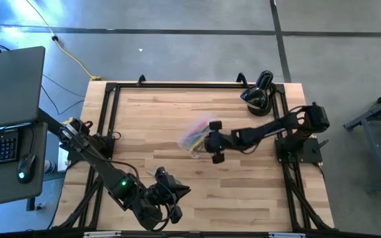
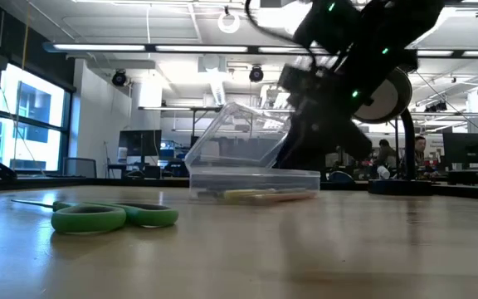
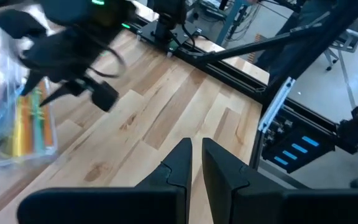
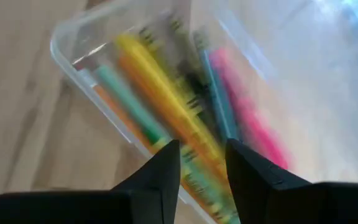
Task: Pick & place school supplies into a supply box
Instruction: Put the scissors into the supply box, then close the supply box
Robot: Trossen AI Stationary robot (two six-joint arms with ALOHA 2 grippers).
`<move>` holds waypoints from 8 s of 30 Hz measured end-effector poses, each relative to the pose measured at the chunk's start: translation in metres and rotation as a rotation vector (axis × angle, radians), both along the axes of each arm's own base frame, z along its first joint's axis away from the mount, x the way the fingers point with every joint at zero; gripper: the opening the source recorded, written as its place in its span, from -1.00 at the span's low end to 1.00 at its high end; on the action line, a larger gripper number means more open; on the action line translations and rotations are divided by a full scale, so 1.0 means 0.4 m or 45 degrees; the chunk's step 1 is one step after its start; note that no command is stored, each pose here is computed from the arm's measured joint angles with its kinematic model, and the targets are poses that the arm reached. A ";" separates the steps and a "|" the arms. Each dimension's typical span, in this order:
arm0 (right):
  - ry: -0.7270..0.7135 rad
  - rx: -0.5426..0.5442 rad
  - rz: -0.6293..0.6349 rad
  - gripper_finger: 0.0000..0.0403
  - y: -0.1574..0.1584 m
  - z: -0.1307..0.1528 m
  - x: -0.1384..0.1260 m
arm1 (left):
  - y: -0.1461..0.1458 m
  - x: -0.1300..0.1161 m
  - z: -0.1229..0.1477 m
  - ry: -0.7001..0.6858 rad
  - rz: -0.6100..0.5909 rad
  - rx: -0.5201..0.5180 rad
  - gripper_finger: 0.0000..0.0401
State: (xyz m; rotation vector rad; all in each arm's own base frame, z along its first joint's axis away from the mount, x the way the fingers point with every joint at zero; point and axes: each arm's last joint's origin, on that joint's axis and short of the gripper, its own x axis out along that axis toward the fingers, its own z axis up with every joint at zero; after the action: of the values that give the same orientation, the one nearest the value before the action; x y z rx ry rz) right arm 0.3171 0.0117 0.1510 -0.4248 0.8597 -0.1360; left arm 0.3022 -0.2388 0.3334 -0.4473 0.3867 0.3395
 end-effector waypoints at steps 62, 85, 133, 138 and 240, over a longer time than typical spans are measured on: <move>-0.303 0.611 -0.305 -0.47 0.382 -0.093 0.257 | -0.002 -0.001 0.000 0.013 -0.031 0.016 -0.67; -0.369 0.602 -0.296 -0.47 0.398 -0.138 0.268 | -0.002 -0.001 -0.001 0.024 -0.045 0.047 -0.67; 0.014 -0.060 -0.251 -0.98 0.242 0.130 -0.142 | -0.005 0.002 0.005 -0.007 -0.047 0.010 -0.67; -0.038 -0.035 -0.338 -0.99 0.138 0.145 -0.229 | -0.004 0.002 0.005 -0.014 -0.033 0.020 -0.67; -0.176 0.326 -0.364 -0.57 0.226 0.412 -0.350 | 0.570 0.160 -0.222 0.503 0.505 -0.123 -0.87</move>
State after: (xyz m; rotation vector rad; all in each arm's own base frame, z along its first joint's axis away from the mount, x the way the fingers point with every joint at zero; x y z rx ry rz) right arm 0.1771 0.1022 0.3158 -0.0500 0.7856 -0.3111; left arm 0.3663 -0.0110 0.2447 -0.5533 0.7029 0.8029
